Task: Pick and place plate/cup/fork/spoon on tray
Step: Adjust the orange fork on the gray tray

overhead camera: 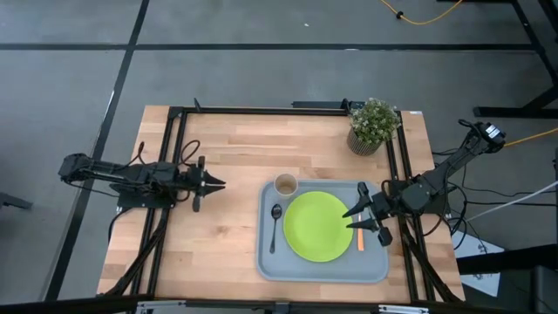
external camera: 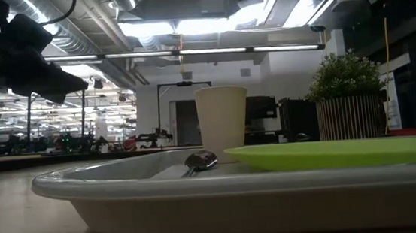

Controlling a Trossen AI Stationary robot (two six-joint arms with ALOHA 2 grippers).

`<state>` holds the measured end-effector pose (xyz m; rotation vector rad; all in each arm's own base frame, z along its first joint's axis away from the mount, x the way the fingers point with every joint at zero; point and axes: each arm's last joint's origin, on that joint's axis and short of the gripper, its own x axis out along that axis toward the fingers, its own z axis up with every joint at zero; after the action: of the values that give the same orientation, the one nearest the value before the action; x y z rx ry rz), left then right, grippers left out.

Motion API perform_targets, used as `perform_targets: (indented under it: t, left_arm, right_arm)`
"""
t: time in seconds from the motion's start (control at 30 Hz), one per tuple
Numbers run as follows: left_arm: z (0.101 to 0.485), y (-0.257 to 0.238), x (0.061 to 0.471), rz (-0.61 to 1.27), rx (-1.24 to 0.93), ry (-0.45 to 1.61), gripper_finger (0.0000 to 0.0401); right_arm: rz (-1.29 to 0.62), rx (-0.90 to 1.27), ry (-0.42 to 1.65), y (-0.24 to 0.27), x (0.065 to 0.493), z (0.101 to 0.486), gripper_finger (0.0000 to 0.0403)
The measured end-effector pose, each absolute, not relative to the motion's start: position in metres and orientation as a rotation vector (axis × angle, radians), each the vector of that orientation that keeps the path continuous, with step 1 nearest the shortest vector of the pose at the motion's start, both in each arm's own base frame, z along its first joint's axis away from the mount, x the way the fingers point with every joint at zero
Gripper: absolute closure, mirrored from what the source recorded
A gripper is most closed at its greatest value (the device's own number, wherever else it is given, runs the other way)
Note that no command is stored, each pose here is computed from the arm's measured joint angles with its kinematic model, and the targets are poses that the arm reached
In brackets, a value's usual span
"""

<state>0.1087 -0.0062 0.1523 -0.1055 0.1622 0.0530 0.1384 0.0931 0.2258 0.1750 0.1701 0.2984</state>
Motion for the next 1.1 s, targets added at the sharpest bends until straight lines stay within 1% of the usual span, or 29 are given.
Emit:
perform_targets:
  t: [0.1, 0.23, 0.37, 0.67, 0.73, 0.83, 0.97, 1.1]
  left_arm:
    - [0.151, -0.008, 0.109, 0.004, -0.094, 0.177, 0.0348]
    - [0.151, -0.007, 0.109, 0.014, -0.082, 0.176, 0.0348]
    - [0.152, -0.006, 0.109, 0.042, -0.063, 0.17, 0.0348]
    - [0.152, -0.007, 0.109, 0.031, -0.081, 0.172, 0.0348]
    - [0.152, -0.007, 0.109, 0.032, -0.081, 0.171, 0.0348]
    - [0.152, -0.007, 0.109, 0.033, -0.081, 0.171, 0.0348]
    - [0.152, -0.007, 0.109, 0.033, -0.082, 0.171, 0.0348]
    - [0.152, -0.007, 0.109, 0.033, -0.083, 0.171, 0.0348]
  right_arm:
    - [0.304, 0.089, 0.16, 0.093, 0.138, 0.226, 0.0256]
    - [0.292, 0.011, 0.147, 0.093, 0.139, 0.225, 0.0256]
    - [0.061, 0.08, 0.166, 0.086, 0.139, 0.222, 0.0256]
    - [-0.089, 0.234, 0.482, 0.077, 0.128, 0.188, 0.0257]
    - [-0.12, 0.235, 0.565, 0.074, 0.123, 0.18, 0.0257]
    - [-0.125, 0.218, 0.622, 0.072, 0.12, 0.176, 0.0256]
    - [-0.124, 0.206, 0.598, 0.072, 0.121, 0.178, 0.0256]
    - [-0.105, 0.32, 0.502, 0.076, 0.127, 0.186, 0.0256]
